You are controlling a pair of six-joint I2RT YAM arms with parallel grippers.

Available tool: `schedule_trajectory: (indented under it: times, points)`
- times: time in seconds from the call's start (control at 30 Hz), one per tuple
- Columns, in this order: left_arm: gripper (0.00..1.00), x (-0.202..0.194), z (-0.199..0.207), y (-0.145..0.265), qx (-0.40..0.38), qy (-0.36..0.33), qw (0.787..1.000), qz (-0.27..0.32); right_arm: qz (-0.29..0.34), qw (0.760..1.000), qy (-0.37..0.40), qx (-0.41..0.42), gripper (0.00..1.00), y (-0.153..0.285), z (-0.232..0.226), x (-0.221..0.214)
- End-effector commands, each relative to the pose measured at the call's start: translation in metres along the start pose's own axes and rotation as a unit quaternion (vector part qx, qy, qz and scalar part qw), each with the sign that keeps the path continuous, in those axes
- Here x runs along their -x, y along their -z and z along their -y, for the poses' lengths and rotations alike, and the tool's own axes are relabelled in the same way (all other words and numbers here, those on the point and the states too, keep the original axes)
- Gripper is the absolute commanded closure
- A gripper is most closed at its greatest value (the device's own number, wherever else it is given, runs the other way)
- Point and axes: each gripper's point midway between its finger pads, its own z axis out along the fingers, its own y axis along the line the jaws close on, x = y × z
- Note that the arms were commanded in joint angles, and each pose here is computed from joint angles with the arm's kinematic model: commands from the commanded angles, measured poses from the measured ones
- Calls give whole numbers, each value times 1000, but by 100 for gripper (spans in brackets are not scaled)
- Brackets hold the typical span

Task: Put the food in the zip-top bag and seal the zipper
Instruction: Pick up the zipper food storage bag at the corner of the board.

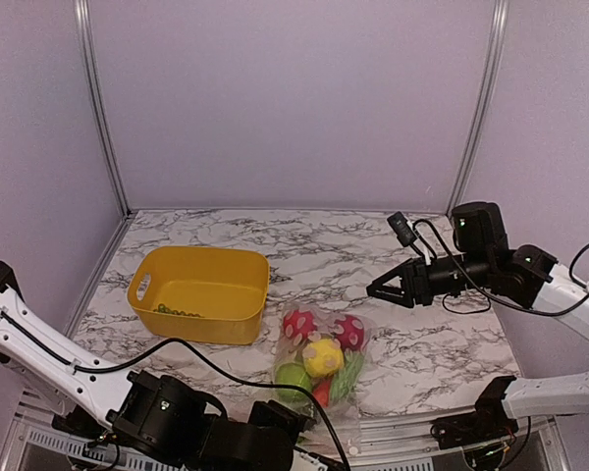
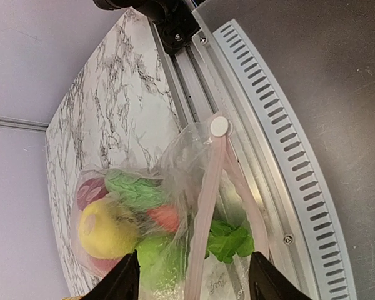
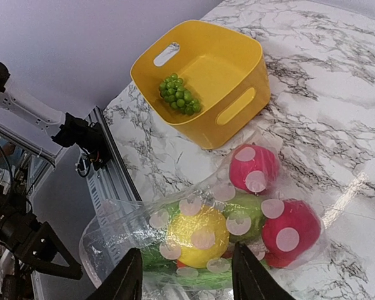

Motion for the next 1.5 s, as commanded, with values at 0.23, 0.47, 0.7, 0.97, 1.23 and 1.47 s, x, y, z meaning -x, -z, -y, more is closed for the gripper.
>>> schedule_trajectory:
  times: [0.23,0.47,0.7,0.97,1.23,1.47]
  points:
    - [42,-9,-7,-44,57,-63,994,-75,32,999,23,7,54,31,-29,23]
    - [47,-13,-3,-68,50,-78,992,-84,43,999,26,0,55,42,-34,24]
    - [66,-15,-11,-87,55,-81,991,-94,48,998,28,-11,57,48,-34,25]
    - [94,-2,-81,-60,113,23,991,-72,83,996,24,-6,58,67,-49,39]
    - [94,2,-128,-20,86,155,984,-25,77,996,22,29,62,71,-63,36]
    - [94,-36,-179,-1,74,347,934,28,49,997,50,22,65,67,-61,29]
